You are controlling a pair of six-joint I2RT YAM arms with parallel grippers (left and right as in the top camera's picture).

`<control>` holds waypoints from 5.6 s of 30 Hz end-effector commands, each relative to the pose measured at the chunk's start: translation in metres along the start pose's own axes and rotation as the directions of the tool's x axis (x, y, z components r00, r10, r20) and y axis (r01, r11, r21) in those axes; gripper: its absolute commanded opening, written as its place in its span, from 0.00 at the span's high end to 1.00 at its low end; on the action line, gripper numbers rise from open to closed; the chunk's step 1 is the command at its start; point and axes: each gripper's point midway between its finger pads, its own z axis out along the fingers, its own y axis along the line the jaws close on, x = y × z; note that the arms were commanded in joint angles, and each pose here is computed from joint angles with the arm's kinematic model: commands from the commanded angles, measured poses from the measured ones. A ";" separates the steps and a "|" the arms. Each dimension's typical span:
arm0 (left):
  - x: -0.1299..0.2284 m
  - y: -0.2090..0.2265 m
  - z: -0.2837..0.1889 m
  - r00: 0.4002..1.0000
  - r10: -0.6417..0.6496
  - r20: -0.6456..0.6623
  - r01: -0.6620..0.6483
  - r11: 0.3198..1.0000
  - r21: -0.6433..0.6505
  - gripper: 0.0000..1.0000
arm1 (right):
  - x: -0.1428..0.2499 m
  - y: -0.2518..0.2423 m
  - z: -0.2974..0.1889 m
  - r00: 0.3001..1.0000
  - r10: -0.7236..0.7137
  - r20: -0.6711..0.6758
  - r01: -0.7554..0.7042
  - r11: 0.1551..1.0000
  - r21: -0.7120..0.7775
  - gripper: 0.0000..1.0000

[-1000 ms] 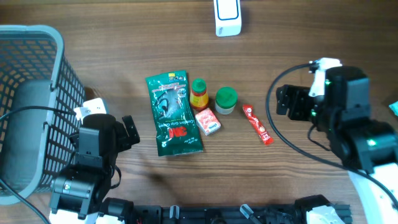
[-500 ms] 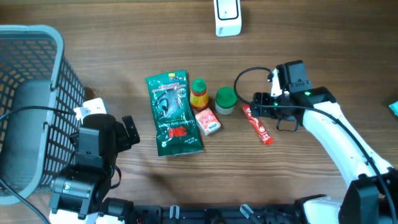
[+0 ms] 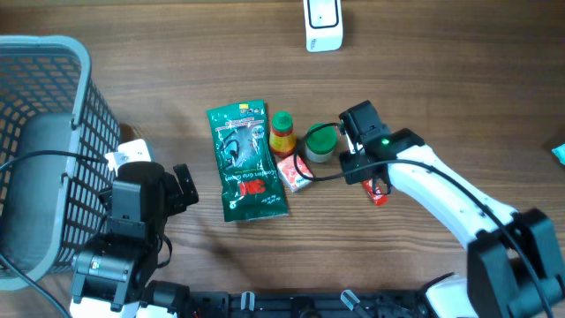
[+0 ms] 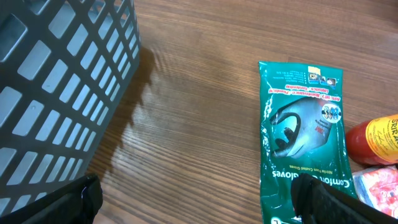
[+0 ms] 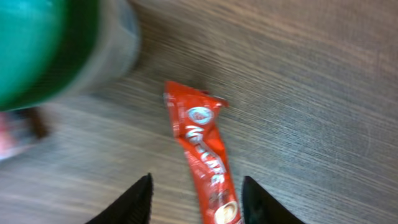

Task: Scan the item barcode
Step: 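Reach the right gripper to the red Nescafe sachet and grasp it, then lift the red sachet with the right gripper up to the scanner, then carry the sachet with the right gripper off to the right side, then reach the right gripper to the green-lidded jar and grasp it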

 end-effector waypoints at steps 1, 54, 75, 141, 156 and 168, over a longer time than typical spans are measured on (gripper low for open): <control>-0.001 0.000 -0.001 1.000 -0.015 0.003 0.015 1.000 0.007 0.00 | 0.019 -0.009 0.023 0.995 -0.007 -0.100 0.015 0.997 0.075 0.56; -0.001 0.000 -0.001 1.000 -0.015 0.003 0.015 1.000 0.007 0.00 | -0.057 -0.010 -0.137 0.919 0.377 0.117 -0.005 0.307 -0.952 0.95; -0.001 0.000 -0.001 1.000 -0.015 0.003 0.015 1.000 0.007 0.00 | -0.291 -0.059 -0.091 0.559 0.251 0.791 -0.010 0.955 -0.296 0.95; -0.001 0.000 -0.001 1.000 -0.015 0.003 0.015 1.000 0.007 0.00 | -0.045 -0.158 -0.153 -0.047 0.894 -0.447 -0.998 -0.055 -0.005 0.00; -0.001 0.000 -0.001 1.000 -0.015 0.003 0.015 1.000 0.007 0.00 | -0.076 0.045 -0.099 0.057 0.950 -0.307 -0.990 0.093 0.105 0.00; -0.001 0.000 -0.001 1.000 -0.015 0.003 0.015 1.000 0.007 0.00 | -0.101 0.060 -0.016 0.067 0.953 -0.294 -0.987 0.106 0.121 0.00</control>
